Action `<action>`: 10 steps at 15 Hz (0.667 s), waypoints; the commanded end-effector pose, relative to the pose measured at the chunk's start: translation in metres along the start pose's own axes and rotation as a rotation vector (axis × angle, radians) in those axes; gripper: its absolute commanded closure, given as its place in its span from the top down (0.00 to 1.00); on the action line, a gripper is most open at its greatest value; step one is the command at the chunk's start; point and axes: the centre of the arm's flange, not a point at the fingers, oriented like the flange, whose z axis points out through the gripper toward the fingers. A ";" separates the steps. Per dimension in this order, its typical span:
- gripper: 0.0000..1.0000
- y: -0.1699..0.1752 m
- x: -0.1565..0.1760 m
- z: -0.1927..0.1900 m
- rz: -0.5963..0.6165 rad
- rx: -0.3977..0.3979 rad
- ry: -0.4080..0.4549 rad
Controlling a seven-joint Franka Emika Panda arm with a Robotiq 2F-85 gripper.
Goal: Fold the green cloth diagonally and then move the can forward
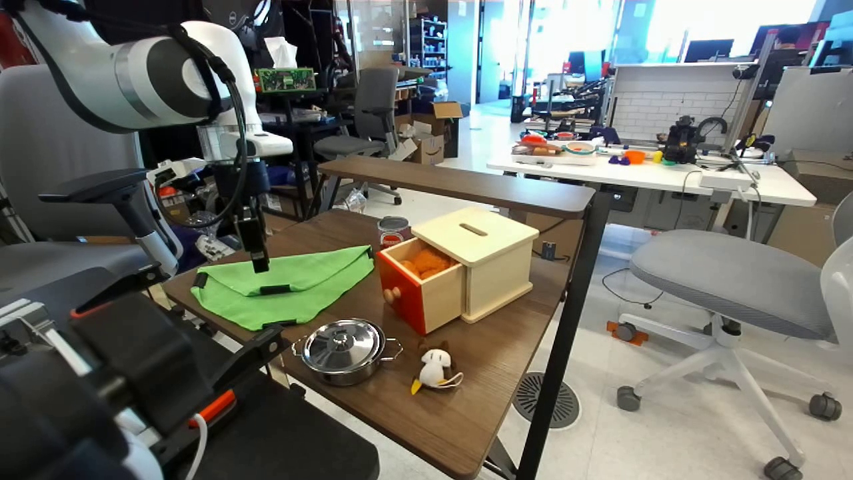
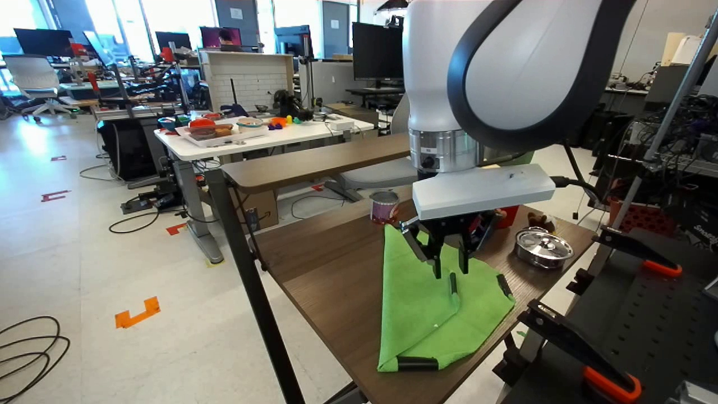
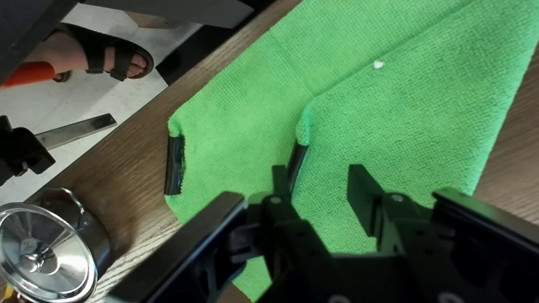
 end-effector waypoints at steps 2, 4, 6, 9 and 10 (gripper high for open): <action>0.81 0.006 0.001 -0.012 -0.005 0.007 0.033; 0.95 0.008 0.007 -0.024 0.001 0.028 0.040; 1.00 0.007 0.023 -0.033 0.009 0.041 0.079; 1.00 0.008 0.061 -0.046 -0.034 0.022 0.219; 1.00 0.009 0.075 -0.049 -0.060 0.011 0.263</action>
